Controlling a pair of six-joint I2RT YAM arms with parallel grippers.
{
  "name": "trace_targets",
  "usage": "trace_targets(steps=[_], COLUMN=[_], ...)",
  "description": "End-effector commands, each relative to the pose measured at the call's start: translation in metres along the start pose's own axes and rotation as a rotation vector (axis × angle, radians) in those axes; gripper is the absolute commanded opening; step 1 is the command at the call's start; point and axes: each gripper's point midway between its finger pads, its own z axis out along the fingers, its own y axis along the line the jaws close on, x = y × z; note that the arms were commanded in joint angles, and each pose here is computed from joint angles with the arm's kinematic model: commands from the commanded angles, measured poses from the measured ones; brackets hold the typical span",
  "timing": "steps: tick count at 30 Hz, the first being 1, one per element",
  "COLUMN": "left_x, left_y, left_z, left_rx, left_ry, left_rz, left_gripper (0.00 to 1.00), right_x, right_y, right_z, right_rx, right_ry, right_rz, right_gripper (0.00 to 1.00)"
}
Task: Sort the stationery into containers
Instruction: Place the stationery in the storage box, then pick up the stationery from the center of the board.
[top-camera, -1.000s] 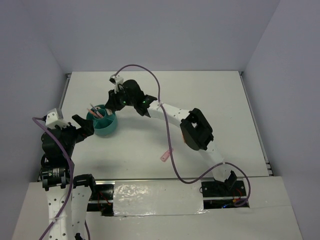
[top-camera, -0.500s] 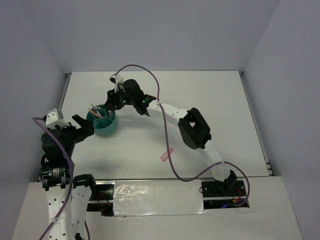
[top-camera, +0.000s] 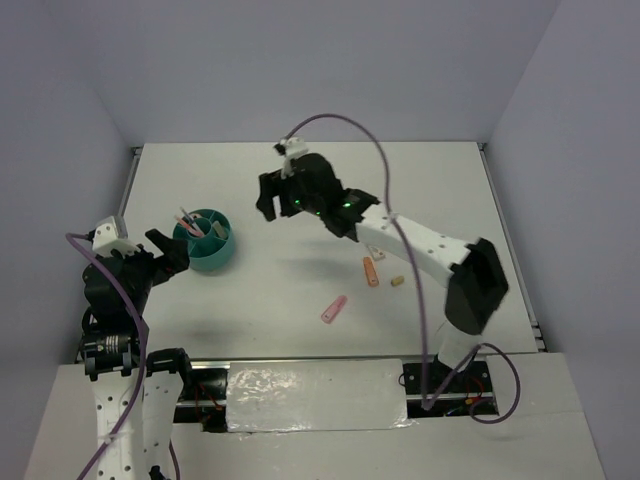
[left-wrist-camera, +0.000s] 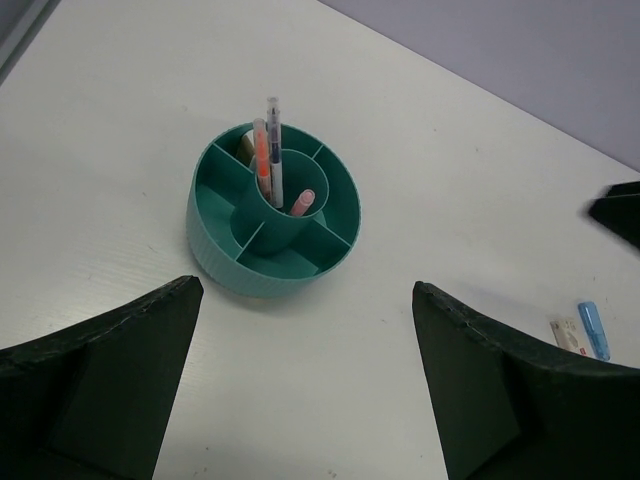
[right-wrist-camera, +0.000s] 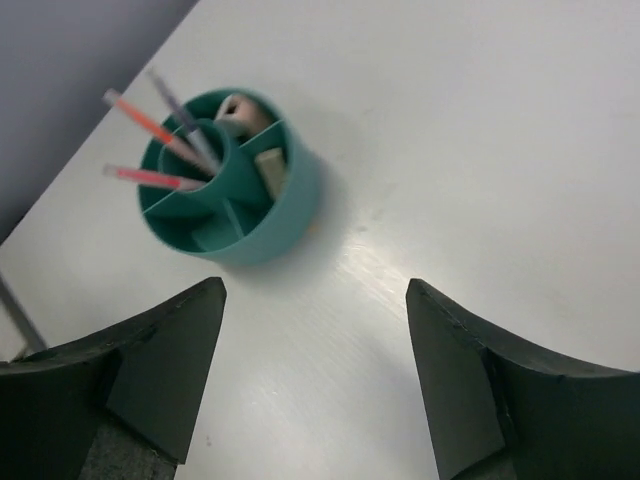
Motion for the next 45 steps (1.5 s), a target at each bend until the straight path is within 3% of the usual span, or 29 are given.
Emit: trace_targets(steps=[1,5,9,16,22,26,45], left_x=[-0.007,-0.007,-0.006,0.001,0.004,0.004,0.003], left_y=[-0.010,-0.015,-0.017,-0.028,-0.031,-0.032,-0.033], left_z=[0.003,0.000,-0.002,0.001,0.002,0.002,0.000], left_rx=[0.047,0.077,0.086,0.138,0.155,0.161,0.169], left_ry=[-0.017,-0.023,-0.024,0.015,0.028,0.026,0.019], left_rz=[0.006,0.012,0.014,0.025,0.029,0.030,0.034], left_gripper=[0.99,0.99,0.99,0.99,0.99,0.99,0.99], right_x=[0.004,0.066,0.135,0.195,0.196,0.198,0.245], right_y=[-0.097,-0.171,-0.209,-0.228,-0.230,-0.230,-0.230], right_z=[-0.084,-0.142,-0.193,-0.227,-0.240,-0.239,-0.212], right_rx=[0.446,0.645,0.784,0.952,0.986,0.991,1.060], right_ry=[0.060,0.185,0.258,0.166,0.013,-0.016,0.069], right_rz=[0.014,0.140,0.370,0.606,0.722,0.758,0.874], right_gripper=[0.81,0.81,0.80,0.74,0.71,0.69,0.56])
